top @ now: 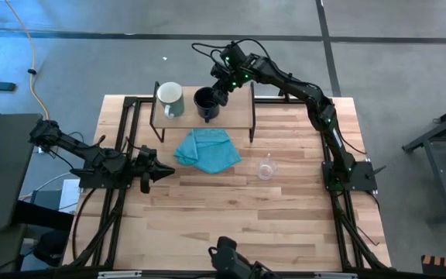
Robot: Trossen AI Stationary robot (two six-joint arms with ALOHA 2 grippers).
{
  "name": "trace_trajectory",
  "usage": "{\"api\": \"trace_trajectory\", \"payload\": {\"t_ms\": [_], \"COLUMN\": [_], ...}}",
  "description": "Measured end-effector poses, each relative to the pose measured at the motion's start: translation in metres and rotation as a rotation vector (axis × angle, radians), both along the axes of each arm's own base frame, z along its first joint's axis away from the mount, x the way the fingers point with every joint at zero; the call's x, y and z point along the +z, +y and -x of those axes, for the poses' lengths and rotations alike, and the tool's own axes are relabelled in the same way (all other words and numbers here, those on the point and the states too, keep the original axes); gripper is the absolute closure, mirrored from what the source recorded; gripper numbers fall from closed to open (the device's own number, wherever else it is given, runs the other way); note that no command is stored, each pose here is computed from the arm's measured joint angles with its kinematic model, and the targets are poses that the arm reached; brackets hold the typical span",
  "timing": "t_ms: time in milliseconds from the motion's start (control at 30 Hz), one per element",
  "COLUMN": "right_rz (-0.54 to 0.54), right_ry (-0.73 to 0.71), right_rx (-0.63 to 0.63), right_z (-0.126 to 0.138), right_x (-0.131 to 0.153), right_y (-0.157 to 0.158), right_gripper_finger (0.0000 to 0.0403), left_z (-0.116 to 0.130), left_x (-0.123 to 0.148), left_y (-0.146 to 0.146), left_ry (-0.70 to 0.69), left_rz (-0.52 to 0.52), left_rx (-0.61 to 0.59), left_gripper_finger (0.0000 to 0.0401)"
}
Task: Stack small to large cups/mugs on shelf
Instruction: Put the blue mug on the shelf, then put the transparent mug on the shelf
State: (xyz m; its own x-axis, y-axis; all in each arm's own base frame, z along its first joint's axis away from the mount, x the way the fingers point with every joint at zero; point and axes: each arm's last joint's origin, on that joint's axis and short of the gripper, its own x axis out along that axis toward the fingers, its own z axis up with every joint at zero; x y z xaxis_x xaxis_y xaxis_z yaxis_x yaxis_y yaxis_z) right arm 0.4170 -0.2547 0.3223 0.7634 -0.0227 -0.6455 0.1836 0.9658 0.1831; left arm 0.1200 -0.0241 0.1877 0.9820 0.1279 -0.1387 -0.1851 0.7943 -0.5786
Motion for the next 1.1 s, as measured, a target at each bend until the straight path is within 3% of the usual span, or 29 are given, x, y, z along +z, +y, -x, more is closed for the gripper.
{"api": "trace_trajectory", "payload": {"t_ms": [367,667,1100], "right_rz": [0.035,0.083,0.086], "right_ry": [0.002,-0.067,-0.061], "right_rx": [0.036,0.033,0.045], "right_z": [0.002,0.004,0.009], "right_x": [0.001,0.025,0.037], "right_y": [-0.002,0.0,0.011], "right_gripper_finger": [0.0249,0.0249,0.0249], "left_z": [0.0,0.0,0.0], "left_x": [0.0,0.0,0.0], "left_y": [0.0,0.0,0.001], "left_ry": [0.0,-0.001,-0.002], "left_rz": [0.003,0.001,0.0], "left_rx": [0.001,0.014,0.019], "left_gripper_finger": [0.0375,0.0375,0.0375]}}
